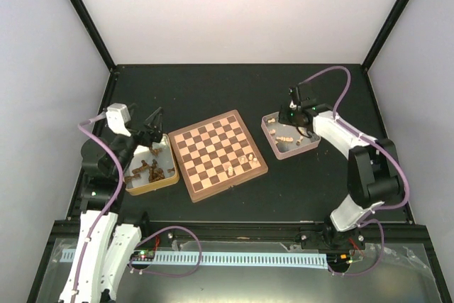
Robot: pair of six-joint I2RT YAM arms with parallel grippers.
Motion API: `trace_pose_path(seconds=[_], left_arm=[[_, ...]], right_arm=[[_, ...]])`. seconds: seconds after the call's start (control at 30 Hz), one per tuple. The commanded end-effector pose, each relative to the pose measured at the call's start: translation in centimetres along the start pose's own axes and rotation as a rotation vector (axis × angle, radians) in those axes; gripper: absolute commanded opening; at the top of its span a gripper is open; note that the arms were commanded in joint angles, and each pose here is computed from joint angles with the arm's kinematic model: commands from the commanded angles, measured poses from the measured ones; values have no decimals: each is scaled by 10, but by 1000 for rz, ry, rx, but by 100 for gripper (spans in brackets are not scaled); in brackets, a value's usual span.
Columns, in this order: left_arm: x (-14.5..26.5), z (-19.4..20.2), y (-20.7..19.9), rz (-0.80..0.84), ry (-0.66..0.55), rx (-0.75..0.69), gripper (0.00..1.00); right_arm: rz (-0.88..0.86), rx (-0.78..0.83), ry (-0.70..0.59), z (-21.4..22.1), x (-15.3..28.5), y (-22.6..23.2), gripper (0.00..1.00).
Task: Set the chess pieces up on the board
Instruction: Pick up the chess piece from the storage box.
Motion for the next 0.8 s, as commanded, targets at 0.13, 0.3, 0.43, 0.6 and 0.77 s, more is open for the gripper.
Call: trace_pose_path(seconds=[0.13,0.3,0.43,0.6,0.77], left_arm=[[-20,-1,-14,154,47,89,99],[-47,21,-21,240,180,183,99],[-73,40,-40,281,313,248,99],[-106,62,-66,317,427,483,99],[-143,86,-94,396,541,790,99]], right_arm=[[-172,-282,-55,-2,18,14,12],[-260,-368,-54,-3,25,17,11],[-347,-428,-69,-5,35,16,12],[-431,-453,-89,-13,56,16,12],[-488,-456,-124,-20,79,20,12]])
Point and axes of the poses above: each gripper's point midway between its finger pads, its own x axis back along the fingers, its own y axis along the line the jaws close on, z = x × y, the point moved 5 cm from there along x, back along the fingers, and after that the axes turned 2 degrees about x, right-handed, at the moved point
